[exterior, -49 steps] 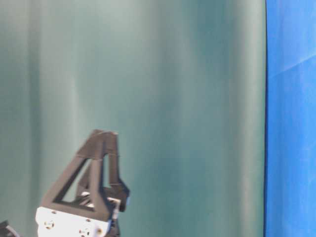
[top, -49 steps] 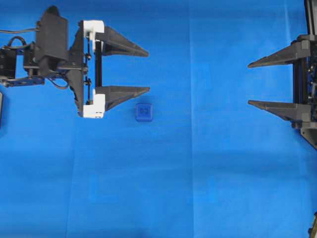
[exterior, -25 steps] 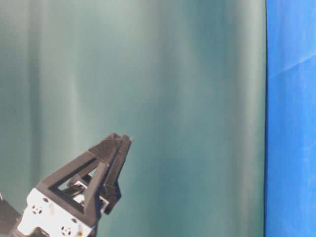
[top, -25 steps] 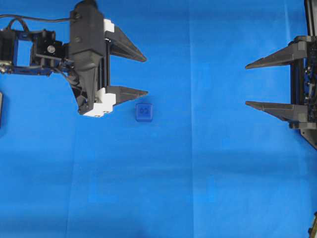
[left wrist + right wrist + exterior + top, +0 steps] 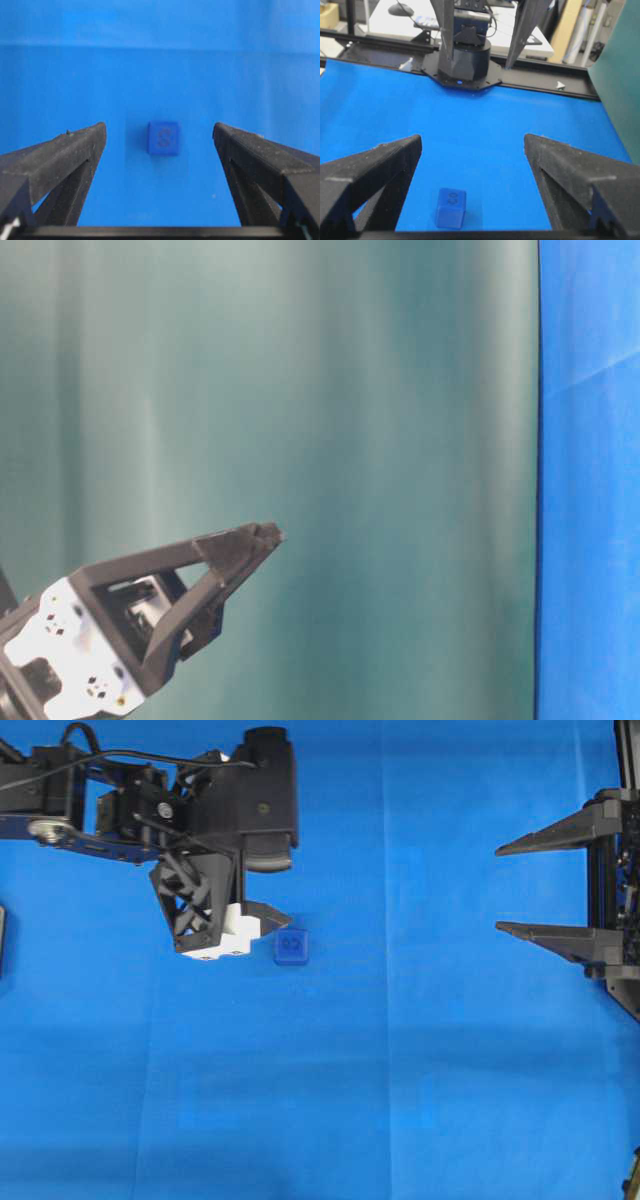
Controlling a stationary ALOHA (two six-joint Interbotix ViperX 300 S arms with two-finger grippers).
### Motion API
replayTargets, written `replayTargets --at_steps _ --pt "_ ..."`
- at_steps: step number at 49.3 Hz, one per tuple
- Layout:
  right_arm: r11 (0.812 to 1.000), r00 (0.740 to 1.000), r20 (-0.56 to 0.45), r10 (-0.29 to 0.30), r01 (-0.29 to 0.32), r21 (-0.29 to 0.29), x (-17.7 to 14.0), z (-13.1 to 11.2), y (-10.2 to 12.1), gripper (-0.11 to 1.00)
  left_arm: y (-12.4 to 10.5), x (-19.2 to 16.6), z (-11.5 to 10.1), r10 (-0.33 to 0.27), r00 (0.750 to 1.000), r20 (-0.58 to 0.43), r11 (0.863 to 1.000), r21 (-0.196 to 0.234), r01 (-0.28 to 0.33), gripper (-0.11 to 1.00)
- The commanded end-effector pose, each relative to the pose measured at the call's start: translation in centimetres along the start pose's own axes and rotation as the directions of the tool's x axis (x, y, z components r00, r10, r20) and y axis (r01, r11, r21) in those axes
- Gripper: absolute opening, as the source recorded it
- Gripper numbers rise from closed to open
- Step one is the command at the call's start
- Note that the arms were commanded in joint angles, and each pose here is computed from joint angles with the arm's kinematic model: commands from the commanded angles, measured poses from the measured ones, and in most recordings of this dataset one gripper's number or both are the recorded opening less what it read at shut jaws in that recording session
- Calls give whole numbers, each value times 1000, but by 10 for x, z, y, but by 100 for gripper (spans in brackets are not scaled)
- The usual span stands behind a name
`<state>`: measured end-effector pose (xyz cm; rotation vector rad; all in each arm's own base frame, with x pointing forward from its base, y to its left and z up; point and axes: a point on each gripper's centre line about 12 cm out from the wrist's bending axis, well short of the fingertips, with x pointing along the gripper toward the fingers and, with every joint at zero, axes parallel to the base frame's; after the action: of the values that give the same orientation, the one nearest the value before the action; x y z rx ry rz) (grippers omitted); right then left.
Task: Handover the blue block to the right arm after grasping it with the left arm, then place it in the designated position.
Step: 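Move the open left gripper toward the blue cube, then lower the left gripper over the blue cube, centering it between fingers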
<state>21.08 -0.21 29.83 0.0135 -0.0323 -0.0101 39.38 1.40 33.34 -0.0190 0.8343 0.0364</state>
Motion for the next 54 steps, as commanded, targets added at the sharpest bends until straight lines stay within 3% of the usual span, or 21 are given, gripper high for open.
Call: replayTargets --at_steps 1,54 --pt "1000 1000 28 -2 2 1 3 10 0 97 0 -11 12 1 999 38 1000 6 -1 92" --pt "1000 999 32 -2 2 0 3 13 0 97 0 -11 12 1 999 38 1000 5 -1 92"
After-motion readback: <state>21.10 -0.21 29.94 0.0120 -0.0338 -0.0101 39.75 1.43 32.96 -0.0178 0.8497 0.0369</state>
